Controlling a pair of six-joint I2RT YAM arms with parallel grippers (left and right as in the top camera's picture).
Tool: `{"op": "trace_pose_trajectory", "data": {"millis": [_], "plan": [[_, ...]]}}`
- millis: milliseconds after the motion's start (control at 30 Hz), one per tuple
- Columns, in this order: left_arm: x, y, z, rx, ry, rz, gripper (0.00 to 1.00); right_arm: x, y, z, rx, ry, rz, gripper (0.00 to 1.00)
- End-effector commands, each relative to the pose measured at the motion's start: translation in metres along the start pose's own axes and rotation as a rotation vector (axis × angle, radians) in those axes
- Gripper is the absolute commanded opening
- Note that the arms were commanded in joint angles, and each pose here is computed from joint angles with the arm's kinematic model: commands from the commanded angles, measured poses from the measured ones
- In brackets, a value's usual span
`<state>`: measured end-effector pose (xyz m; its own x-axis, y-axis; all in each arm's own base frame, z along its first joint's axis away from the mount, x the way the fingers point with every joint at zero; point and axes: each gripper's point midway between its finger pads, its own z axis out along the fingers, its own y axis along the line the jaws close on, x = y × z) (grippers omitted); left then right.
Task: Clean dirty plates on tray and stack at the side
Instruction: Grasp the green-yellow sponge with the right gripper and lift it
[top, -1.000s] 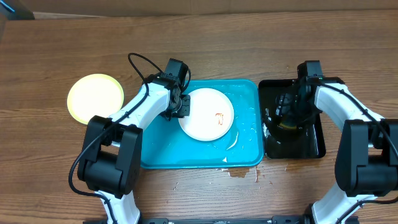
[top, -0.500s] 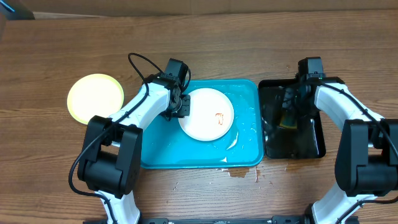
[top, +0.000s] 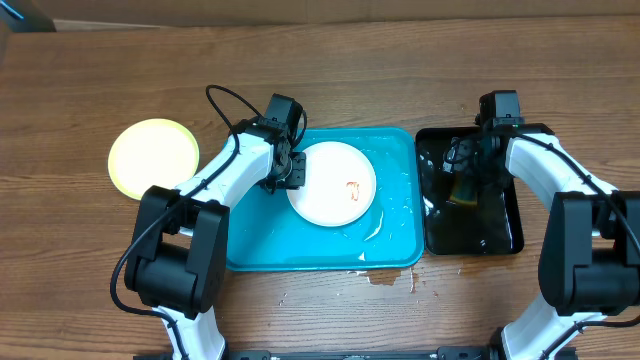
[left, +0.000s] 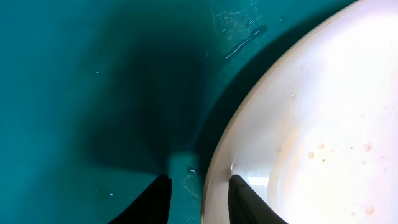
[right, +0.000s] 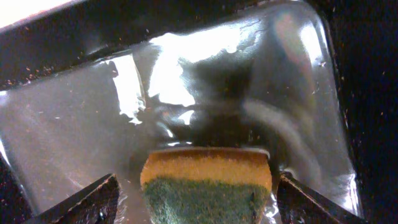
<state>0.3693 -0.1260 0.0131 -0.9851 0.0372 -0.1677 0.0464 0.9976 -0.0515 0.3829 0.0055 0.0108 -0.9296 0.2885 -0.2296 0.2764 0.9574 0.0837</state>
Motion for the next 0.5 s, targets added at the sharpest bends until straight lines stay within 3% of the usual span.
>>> {"op": "trace_pose_trajectory", "data": {"millis": [0, 67, 200, 233, 367, 467], "plan": [[0.001, 0.001, 0.005, -0.019, -0.001, 0.0, 0.33, -0.004, 0.0, -0.003, 0.013, -0.003, -0.005, 0.79], [-0.002, 0.003, 0.004, -0.031, -0.013, -0.001, 0.34, 0.004, -0.003, -0.003, 0.022, 0.027, -0.004, 0.73], [-0.003, 0.004, 0.005, -0.034, -0.019, -0.001, 0.36, 0.027, -0.008, -0.005, 0.042, 0.122, -0.003, 0.37], [-0.003, 0.004, 0.005, -0.034, -0.019, -0.001, 0.36, 0.034, -0.009, -0.006, 0.04, 0.154, -0.001, 0.34], [-0.003, 0.004, 0.005, -0.034, -0.018, 0.0, 0.33, 0.056, -0.014, -0.011, 0.063, 0.243, 0.009, 0.34], [-0.003, 0.004, 0.005, -0.034, -0.018, 0.0, 0.36, 0.055, -0.014, -0.011, 0.066, 0.24, 0.006, 0.4]]}}
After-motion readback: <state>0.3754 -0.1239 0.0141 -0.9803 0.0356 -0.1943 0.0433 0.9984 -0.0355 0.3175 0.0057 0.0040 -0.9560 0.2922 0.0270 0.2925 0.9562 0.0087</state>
